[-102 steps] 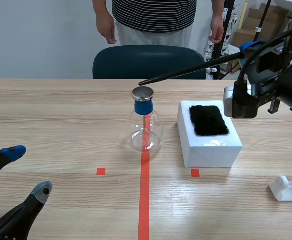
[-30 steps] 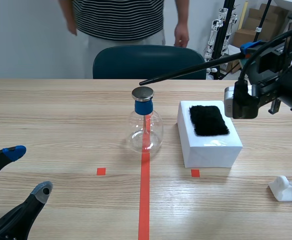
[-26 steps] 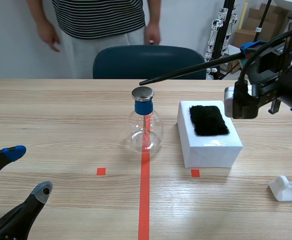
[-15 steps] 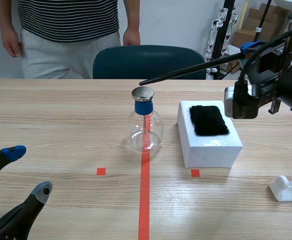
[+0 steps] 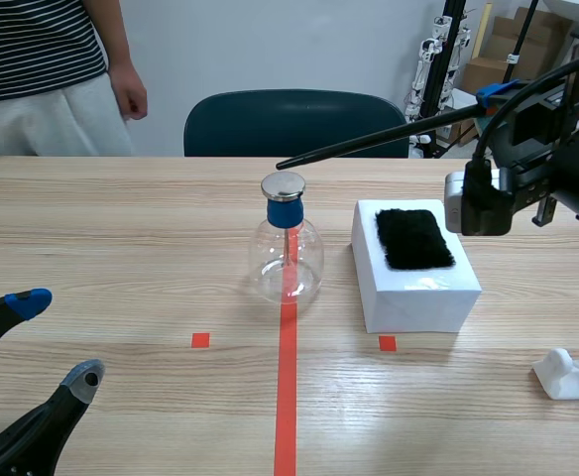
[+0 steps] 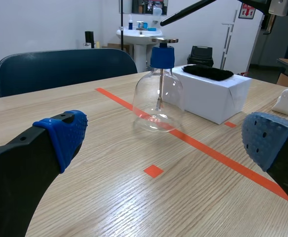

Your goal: Do the electroscope experiment. hold the rod still at the electroscope

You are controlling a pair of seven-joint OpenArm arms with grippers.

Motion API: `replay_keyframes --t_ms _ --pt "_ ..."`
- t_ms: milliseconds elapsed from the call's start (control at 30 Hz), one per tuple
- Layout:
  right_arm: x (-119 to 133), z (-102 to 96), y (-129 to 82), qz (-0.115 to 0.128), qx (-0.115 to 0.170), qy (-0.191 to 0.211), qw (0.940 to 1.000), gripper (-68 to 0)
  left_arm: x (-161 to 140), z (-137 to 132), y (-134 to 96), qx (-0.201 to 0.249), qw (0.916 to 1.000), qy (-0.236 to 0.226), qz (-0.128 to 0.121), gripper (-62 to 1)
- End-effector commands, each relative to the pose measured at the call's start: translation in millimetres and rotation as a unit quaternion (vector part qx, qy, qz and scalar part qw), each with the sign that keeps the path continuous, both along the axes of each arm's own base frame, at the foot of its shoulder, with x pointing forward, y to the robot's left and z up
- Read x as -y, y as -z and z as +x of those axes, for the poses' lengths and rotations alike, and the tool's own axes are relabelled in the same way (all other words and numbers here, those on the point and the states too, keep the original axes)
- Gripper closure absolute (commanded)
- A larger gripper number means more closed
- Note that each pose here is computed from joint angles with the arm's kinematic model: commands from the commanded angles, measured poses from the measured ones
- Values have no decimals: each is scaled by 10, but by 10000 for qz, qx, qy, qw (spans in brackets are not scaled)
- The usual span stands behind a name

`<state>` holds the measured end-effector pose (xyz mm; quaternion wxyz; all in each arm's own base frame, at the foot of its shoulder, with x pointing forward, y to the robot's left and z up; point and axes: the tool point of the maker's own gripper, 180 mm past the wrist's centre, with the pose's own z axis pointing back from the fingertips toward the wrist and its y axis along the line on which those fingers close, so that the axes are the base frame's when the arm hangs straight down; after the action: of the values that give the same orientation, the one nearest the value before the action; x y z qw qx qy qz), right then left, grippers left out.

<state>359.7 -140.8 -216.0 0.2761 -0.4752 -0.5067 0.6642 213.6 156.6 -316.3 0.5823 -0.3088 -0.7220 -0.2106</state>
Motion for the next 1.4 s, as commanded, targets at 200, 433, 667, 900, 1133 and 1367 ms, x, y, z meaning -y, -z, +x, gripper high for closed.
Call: replay_keyframes --t_ms 200,433,667,900,1133,1367 --pt "41 62 -205 -35 303 16 9995 -102 -25 27 -86 153 9999 -2 -60 -623" --pt "41 62 -205 -35 303 16 9995 -102 -25 27 -86 153 9999 -2 -60 -623" --pt "41 62 -205 -35 303 16 9995 -102 -25 27 -86 153 9999 -2 -60 -623" --pt "39 60 -231 85 300 3 9995 -102 -25 27 -86 153 9999 -2 -60 -623" --pt "63 -79 -466 638 437 -5 9970 -102 -25 26 -85 151 9999 -2 -60 -623" --pt "-20 -492 -642 1242 443 -194 9911 -102 -25 26 -84 149 9999 -2 -58 -623"
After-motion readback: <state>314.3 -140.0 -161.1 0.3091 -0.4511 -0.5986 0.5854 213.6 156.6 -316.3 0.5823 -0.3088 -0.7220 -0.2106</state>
